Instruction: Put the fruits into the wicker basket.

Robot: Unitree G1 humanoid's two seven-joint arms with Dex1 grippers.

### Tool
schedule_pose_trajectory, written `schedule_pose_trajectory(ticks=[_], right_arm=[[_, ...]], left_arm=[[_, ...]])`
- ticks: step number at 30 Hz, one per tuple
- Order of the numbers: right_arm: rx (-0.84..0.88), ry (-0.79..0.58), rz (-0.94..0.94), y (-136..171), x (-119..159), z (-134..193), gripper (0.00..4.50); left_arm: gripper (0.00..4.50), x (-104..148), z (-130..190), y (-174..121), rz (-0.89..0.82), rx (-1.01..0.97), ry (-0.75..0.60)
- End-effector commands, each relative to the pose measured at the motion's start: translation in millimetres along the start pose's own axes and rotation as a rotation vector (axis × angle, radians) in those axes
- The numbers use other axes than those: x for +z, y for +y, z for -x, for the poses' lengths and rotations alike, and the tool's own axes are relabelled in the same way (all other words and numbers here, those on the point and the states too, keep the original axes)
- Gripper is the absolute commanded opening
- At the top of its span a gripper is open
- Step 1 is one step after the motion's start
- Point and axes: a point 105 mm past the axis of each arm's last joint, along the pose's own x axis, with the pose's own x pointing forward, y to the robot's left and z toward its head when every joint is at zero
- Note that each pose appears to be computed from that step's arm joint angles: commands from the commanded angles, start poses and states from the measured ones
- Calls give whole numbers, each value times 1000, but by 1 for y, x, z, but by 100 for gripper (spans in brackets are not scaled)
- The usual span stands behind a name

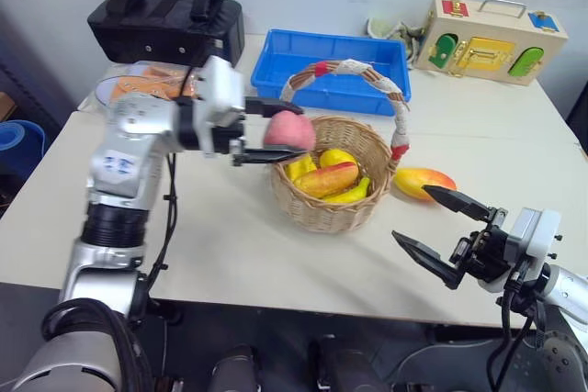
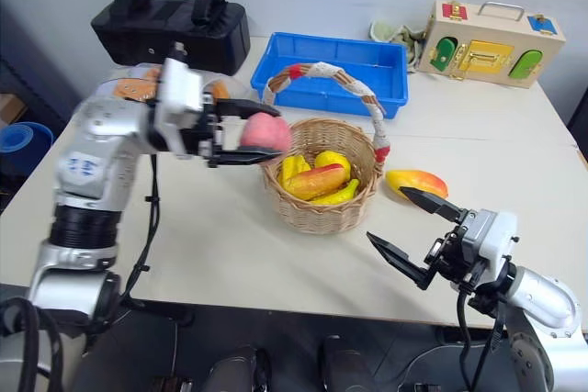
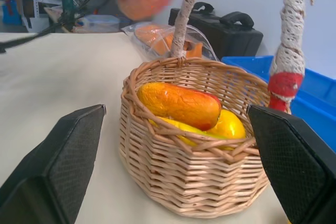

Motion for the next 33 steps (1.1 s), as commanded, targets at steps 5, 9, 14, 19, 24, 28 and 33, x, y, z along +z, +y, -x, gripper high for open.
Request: schedule_pose_trajectory(ticks=[5,9,14,19,24,28,33], right_arm=[[-8,-65,54,6,18,-7,450],[-27,-63,53,5,17,-5,450],[-144,-10,74,-15,13,21,450],[-345,118,92,-31,1,85,450],[-464,269,94,-36,-29,138,450],[-419,331,136,-60,-41,139,450],[-185,381,177,-110,-42,79,450]], left_arm=[[289,-14,-30,6,-196,83,102],[412,-12,-33,4,-206,94,77],[447,-2,-20,-3,-123,37,9],[447,12,9,-10,-15,-35,-77],[447,12,42,-25,45,-113,-86],[447,-4,95,-38,170,-108,7],[447,-22,128,-54,251,-65,111]])
